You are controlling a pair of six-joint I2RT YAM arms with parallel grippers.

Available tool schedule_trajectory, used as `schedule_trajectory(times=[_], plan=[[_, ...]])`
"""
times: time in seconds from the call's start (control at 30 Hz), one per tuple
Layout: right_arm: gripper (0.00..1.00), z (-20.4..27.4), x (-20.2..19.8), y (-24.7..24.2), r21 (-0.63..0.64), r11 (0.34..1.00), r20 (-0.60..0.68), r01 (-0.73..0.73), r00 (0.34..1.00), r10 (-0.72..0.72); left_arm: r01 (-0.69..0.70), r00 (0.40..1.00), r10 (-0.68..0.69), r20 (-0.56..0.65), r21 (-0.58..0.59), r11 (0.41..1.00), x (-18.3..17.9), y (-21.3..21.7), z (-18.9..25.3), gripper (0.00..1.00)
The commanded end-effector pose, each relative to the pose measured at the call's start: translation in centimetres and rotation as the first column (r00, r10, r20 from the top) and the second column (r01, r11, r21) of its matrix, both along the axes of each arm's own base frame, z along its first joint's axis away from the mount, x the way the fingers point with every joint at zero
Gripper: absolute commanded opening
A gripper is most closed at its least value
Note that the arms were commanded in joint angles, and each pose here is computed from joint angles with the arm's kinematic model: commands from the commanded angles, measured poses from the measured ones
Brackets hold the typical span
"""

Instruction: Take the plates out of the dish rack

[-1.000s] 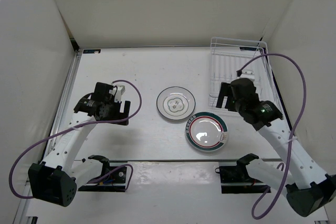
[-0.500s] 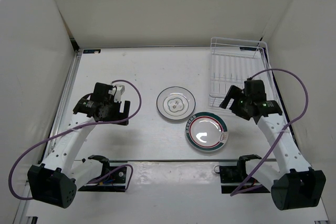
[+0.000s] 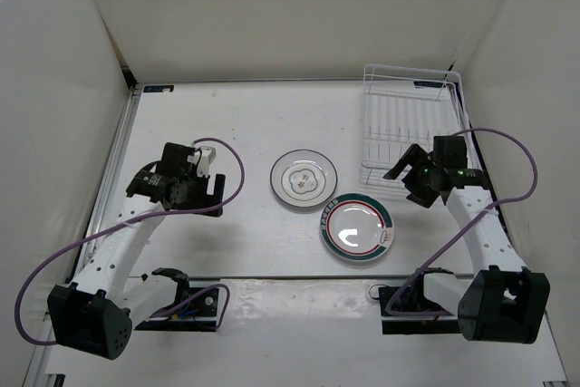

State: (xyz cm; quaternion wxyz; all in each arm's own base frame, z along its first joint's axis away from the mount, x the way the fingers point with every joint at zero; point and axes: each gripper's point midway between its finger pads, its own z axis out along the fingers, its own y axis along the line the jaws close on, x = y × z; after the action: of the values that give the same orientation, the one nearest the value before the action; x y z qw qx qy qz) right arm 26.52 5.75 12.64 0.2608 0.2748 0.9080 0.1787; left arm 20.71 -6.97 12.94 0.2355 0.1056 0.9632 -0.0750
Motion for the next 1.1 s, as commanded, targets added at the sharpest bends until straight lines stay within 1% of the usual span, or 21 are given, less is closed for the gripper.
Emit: schedule_trajectory(times=[0.0,0.17,0.5,0.7,0.8,0.93,0.97,1.0,1.03,1.07], plan=[[0.90,0.7,1.3,-0.3,0.067,0.996,0.038,0.053,0.998,-0.056,0.006,0.999,-0.005,0.045,-0.025,1.000,0.5,-0.4,1.2,1.00],[0.90,0.6,2.1,-1.9,0.077,0.988,0.033,0.132,0.990,-0.135,0.008,0.999,-0.007,0.042,-0.026,1.000,0.5,-0.4,1.1,1.00],[0.90,-2.4,2.4,-4.3,0.090,0.964,-0.067,0.251,0.967,-0.246,0.008,0.999,-0.007,0.039,-0.024,1.000,0.5,-0.4,1.1,1.00],[0.90,-2.8,2.2,-6.3,0.048,0.946,-0.073,0.321,0.946,-0.317,0.010,0.999,-0.010,0.036,-0.025,1.000,0.5,-0.4,1.1,1.00],[0.90,-2.2,2.5,-7.5,0.031,0.934,-0.058,0.357,0.933,-0.355,0.008,0.999,-0.007,0.035,-0.023,1.000,0.6,-0.4,1.0,1.00],[0.78,-1.4,3.2,-8.6,0.048,0.912,-0.044,0.408,0.913,-0.406,0.010,1.000,-0.010,0.027,-0.023,1.000,0.4,-0.4,0.9,1.00],[0.74,-1.3,3.4,-8.7,0.055,0.909,-0.041,0.413,0.911,-0.411,0.011,1.000,-0.010,0.028,-0.024,1.000,0.5,-0.4,0.9,1.00],[0.74,-1.0,3.6,-8.7,0.066,0.907,-0.034,0.416,0.909,-0.415,0.010,1.000,-0.010,0.028,-0.023,1.000,0.5,-0.4,0.9,1.00],[0.69,-0.9,3.9,-8.8,0.077,0.904,-0.033,0.420,0.907,-0.419,0.009,1.000,-0.009,0.027,-0.024,1.000,0.5,-0.4,0.9,1.00],[0.69,-0.9,4.0,-8.8,0.087,0.902,-0.036,0.423,0.906,-0.422,0.009,1.000,-0.009,0.019,-0.022,1.000,0.4,-0.4,0.8,1.00]])
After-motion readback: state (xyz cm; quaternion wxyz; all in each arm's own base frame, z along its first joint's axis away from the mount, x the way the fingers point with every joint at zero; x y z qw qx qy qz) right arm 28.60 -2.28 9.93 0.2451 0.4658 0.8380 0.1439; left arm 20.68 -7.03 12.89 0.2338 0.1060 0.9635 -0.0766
